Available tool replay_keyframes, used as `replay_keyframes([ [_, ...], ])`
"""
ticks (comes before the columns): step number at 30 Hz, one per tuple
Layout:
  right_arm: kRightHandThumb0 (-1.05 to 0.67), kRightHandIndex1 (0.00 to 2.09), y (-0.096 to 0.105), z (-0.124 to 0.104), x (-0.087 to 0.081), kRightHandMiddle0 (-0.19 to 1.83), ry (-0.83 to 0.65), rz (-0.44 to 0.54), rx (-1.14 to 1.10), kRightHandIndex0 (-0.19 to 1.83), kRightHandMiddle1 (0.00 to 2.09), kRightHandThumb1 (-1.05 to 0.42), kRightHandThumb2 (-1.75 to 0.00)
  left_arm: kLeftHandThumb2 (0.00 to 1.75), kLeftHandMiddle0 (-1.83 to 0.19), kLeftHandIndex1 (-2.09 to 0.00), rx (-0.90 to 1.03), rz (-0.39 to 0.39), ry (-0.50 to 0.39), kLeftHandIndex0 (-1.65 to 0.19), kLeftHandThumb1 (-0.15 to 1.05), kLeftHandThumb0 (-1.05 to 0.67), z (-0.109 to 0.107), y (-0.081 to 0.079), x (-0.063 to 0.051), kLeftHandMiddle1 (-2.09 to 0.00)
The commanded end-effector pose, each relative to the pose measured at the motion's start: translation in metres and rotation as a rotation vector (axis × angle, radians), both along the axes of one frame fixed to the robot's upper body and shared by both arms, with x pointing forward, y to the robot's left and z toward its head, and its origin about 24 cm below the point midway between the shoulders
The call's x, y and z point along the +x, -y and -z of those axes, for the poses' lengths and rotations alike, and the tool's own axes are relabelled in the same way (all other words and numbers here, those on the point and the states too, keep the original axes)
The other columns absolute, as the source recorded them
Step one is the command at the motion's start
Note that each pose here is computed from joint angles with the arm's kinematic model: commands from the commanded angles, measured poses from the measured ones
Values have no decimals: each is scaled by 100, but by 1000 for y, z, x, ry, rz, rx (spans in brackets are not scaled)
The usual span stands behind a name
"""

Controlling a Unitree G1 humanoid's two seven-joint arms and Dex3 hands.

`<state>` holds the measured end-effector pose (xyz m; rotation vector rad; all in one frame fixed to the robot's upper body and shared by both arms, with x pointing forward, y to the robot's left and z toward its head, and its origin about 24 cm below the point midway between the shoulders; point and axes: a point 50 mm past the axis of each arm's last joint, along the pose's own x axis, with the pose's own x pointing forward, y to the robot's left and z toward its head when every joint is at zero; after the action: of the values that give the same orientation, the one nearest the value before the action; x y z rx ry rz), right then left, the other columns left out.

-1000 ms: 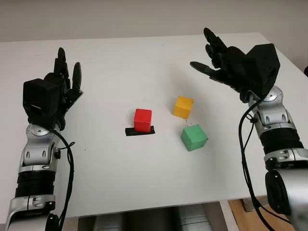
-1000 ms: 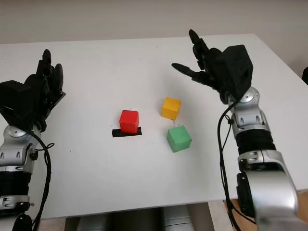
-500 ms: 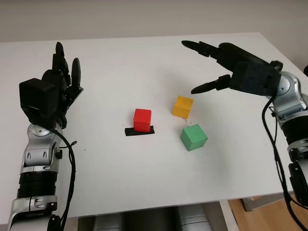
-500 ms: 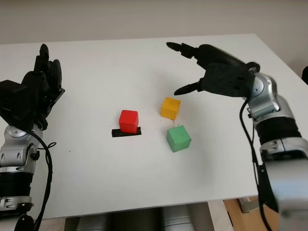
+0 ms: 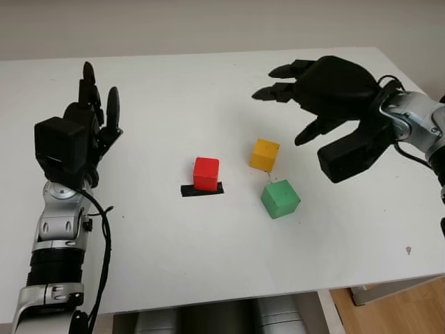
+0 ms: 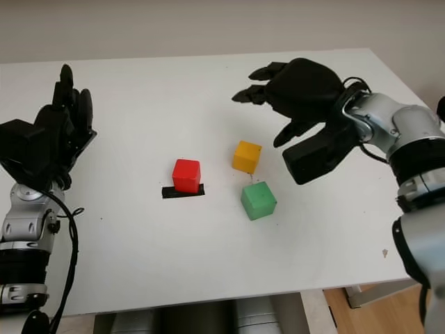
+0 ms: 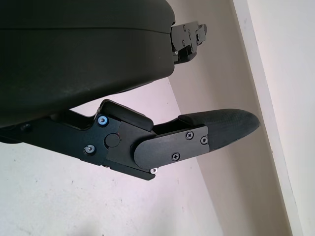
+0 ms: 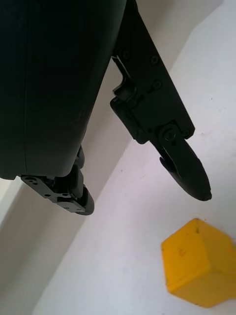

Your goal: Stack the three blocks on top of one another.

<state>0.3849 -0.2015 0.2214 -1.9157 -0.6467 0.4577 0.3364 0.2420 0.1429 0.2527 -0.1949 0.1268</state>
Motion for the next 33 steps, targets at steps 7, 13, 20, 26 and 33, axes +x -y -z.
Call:
replay_keyframes([
  [7,-53,6,-8,9,4,35,59,-46,-58,12,9,-80,-6,66,19,0,18,5,13,19,105,-83,-4,1,-1,0],
  [13,-49,5,-14,20,6,35,16,-56,-6,9,8,-82,-6,68,19,0,33,6,10,19,105,-83,-3,4,-1,0],
  [20,-46,6,-23,31,6,38,-31,-68,32,10,8,-84,-6,68,19,-1,48,4,19,19,105,-82,-5,5,0,0],
  [26,-45,7,-27,36,5,41,-49,-90,24,14,9,-84,-5,68,19,-2,58,4,19,19,105,-82,-5,4,2,0],
  [33,-45,6,-25,40,3,45,-74,-91,0,15,10,-84,-6,68,19,-3,67,-2,22,19,105,-84,-5,5,1,0],
])
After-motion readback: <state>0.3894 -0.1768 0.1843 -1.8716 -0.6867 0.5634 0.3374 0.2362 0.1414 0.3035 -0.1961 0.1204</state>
